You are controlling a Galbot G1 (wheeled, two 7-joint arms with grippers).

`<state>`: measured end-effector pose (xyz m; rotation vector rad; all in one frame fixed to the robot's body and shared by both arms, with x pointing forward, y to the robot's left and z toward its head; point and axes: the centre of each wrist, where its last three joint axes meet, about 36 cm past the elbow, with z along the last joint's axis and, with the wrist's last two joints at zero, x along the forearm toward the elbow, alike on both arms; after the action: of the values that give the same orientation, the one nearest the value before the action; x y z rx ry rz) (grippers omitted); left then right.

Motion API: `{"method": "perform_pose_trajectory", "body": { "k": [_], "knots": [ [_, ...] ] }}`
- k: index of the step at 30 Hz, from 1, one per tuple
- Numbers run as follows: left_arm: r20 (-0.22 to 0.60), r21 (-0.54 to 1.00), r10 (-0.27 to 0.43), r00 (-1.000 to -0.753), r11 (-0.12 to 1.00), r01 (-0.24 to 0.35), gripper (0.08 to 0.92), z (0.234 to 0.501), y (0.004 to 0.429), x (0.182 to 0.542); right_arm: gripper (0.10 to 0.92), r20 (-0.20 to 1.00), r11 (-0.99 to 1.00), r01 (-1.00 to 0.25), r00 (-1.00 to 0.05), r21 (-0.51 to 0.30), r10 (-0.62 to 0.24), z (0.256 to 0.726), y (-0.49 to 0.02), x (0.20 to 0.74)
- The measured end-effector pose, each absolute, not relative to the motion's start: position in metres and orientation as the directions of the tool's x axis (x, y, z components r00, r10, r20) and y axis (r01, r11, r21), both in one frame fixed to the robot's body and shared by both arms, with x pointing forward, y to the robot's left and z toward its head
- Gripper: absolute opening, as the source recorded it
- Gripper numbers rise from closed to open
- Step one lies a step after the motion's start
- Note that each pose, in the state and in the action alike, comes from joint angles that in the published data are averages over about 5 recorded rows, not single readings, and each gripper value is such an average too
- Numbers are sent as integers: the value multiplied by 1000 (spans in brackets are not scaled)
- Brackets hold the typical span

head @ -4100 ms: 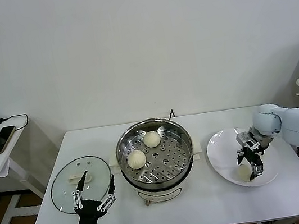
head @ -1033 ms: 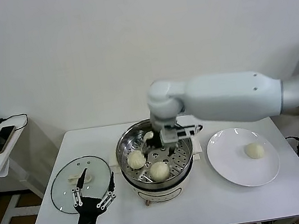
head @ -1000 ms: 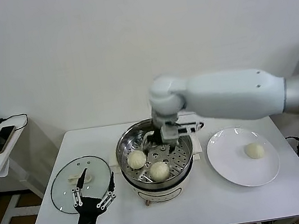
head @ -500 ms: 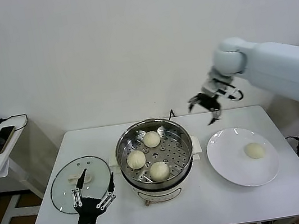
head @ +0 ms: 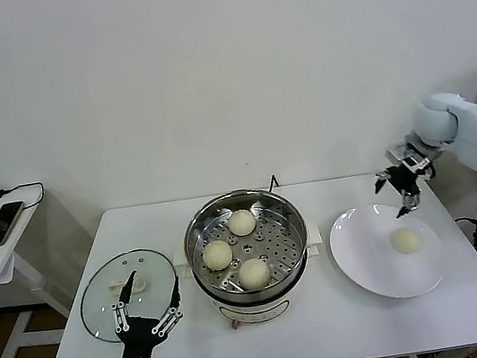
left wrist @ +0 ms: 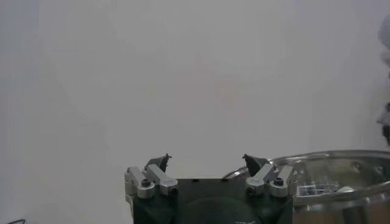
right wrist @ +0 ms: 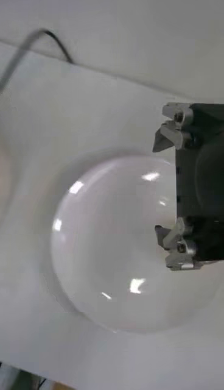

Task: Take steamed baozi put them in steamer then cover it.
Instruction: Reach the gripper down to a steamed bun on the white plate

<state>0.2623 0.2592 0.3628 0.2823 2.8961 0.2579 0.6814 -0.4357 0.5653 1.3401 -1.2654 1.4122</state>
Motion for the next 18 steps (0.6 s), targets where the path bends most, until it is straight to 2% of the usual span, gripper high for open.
{"method": "perform_pose_trajectory", "body": {
  "k": [8, 18],
  "knots": [
    [-196, 192, 205, -959, 967, 167, 823, 362, 258, 261, 823, 993, -113, -988, -94, -101, -67, 522, -457, 673],
    [-194, 192, 202, -960, 967, 164, 823, 361, 259, 260, 823, 996, -74, -994, -74, -78, -54, 489, -466, 666]
  ]
}}
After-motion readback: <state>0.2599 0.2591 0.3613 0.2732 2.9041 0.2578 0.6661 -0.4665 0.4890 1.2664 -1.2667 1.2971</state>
